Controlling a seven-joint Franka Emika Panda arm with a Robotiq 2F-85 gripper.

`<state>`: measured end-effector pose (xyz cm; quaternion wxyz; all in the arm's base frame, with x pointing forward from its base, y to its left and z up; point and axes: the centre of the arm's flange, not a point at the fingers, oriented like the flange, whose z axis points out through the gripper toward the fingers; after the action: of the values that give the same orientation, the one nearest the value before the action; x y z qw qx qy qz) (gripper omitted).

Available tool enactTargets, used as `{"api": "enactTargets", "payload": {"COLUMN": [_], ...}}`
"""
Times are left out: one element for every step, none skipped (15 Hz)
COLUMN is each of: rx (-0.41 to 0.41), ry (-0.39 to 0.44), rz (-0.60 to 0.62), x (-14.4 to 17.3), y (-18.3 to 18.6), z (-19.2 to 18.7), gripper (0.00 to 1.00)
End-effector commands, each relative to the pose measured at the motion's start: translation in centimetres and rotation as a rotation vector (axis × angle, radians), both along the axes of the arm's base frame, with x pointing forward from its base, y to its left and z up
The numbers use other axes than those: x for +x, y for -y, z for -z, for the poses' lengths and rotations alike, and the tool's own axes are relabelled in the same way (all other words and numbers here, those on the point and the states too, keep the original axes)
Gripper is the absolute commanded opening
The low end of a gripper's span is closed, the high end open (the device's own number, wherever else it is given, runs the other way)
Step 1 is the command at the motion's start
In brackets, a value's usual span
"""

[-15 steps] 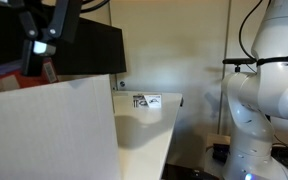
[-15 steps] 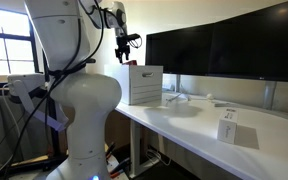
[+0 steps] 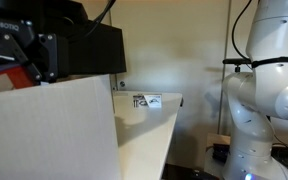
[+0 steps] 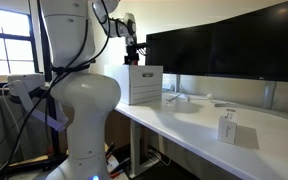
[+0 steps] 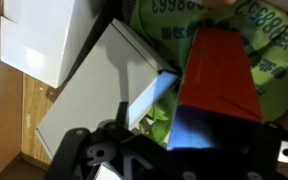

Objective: Remove the boxes from the storage box

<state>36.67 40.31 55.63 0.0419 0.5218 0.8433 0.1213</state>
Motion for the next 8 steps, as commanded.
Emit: {"api": "enactTargets", "payload": {"rx": [-0.014, -0.008, -0.005, -0.002, -0.005, -0.005, -0.009, -0.012], "ry": [-0.007, -0.007, -0.005, 0.003, 0.006, 0.006, 0.005, 0.007], "rz": [-0.041, -0.039, -0.038, -0.033, -0.032, -0.032, -0.032, -0.032], "x": [0.3, 0.2, -0.1, -0.3, -0.6, -0.9, -1.2, -1.6], "y": [0.0, 0.0, -0.1, -0.1, -0.2, -0.3, -0.4, -0.5], "z": [-0.2, -0.5, -0.8, -1.1, -1.2, -1.3, -1.4, -1.5], "gripper": [0.73, 0.67, 0.59, 0.53, 0.45, 0.4, 0.34, 0.28]}}
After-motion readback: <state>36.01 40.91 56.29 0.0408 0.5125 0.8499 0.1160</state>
